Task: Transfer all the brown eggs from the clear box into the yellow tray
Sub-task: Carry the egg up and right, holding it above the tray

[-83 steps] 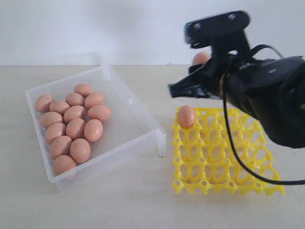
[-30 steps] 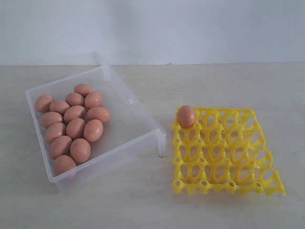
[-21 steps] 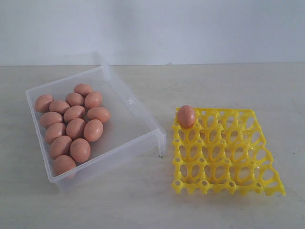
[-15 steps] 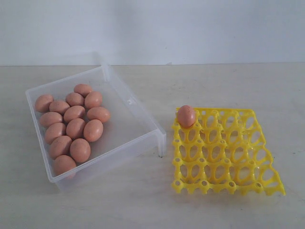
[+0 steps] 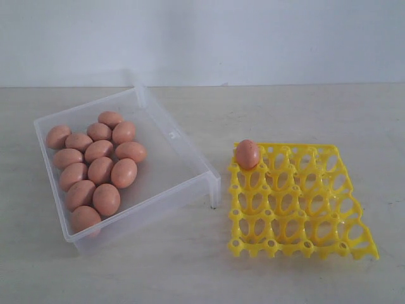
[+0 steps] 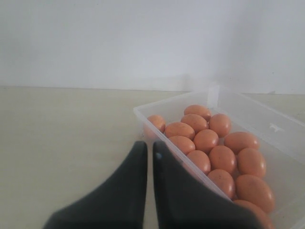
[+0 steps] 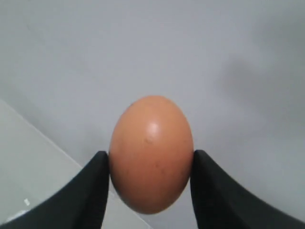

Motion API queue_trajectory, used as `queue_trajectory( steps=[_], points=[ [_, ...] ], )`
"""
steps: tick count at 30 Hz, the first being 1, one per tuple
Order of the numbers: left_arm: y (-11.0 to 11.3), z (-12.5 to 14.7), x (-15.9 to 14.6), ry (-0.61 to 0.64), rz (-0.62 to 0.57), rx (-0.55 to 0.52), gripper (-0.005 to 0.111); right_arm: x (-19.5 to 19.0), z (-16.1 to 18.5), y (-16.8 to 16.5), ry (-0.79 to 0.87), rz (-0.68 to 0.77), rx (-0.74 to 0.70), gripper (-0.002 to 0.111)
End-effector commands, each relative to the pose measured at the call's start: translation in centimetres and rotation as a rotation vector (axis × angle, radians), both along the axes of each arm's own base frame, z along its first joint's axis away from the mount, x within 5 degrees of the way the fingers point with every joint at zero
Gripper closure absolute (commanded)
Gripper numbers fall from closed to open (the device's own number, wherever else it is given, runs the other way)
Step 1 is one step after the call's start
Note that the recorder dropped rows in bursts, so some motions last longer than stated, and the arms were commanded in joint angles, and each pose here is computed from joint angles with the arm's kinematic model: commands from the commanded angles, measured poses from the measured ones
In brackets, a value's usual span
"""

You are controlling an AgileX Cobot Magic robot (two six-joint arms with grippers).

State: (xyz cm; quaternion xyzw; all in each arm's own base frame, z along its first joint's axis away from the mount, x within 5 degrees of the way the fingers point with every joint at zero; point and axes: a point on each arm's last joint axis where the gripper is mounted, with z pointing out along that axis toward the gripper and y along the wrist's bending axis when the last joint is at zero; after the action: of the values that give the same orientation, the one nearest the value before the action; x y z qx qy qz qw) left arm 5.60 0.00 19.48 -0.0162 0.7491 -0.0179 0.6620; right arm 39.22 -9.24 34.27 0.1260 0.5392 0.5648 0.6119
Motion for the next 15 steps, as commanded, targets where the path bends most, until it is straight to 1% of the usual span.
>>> queue_trajectory(
  steps=[1, 4, 7, 9, 11, 12, 14, 15],
  points=[
    [0.0, 0.0, 0.0, -0.004, 0.002, 0.0, 0.103, -0.8, -0.9, 2.2, -0.039, 0.084, -0.4, 0.108],
    [0.0, 0.0, 0.0, -0.004, 0.002, 0.0, 0.103, -0.9, -1.9, 3.0, -0.054, 0.127, -0.564, 0.108],
    [0.0, 0.0, 0.0, -0.004, 0.002, 0.0, 0.103, -0.9, -2.8, 3.6, -0.064, 0.17, -0.676, 0.108],
    [0.0, 0.0, 0.0, -0.004, 0.002, 0.0, 0.103, -0.7, -3.6, 3.9, -0.038, 0.171, -0.79, 0.108],
    [0.0, 0.0, 0.0, -0.004, 0.002, 0.0, 0.103, -0.6, -4.9, 4.3, 0.01, 0.195, -0.944, 0.108],
    [0.0, 0.0, 0.0, -0.004, 0.002, 0.0, 0.103, -0.6, -6.0, 4.7, 0.064, 0.233, -1.06, 0.108],
    [0.0, 0.0, 0.0, -0.004, 0.002, 0.0, 0.103, -0.5, -7.3, 4.7, 0.174, 0.193, -1.033, 0.108],
    [0.0, 0.0, 0.0, -0.004, 0.002, 0.0, 0.103, -0.6, -7.6, 4.7, 0.192, 0.194, -1.021, 0.108]
  ],
)
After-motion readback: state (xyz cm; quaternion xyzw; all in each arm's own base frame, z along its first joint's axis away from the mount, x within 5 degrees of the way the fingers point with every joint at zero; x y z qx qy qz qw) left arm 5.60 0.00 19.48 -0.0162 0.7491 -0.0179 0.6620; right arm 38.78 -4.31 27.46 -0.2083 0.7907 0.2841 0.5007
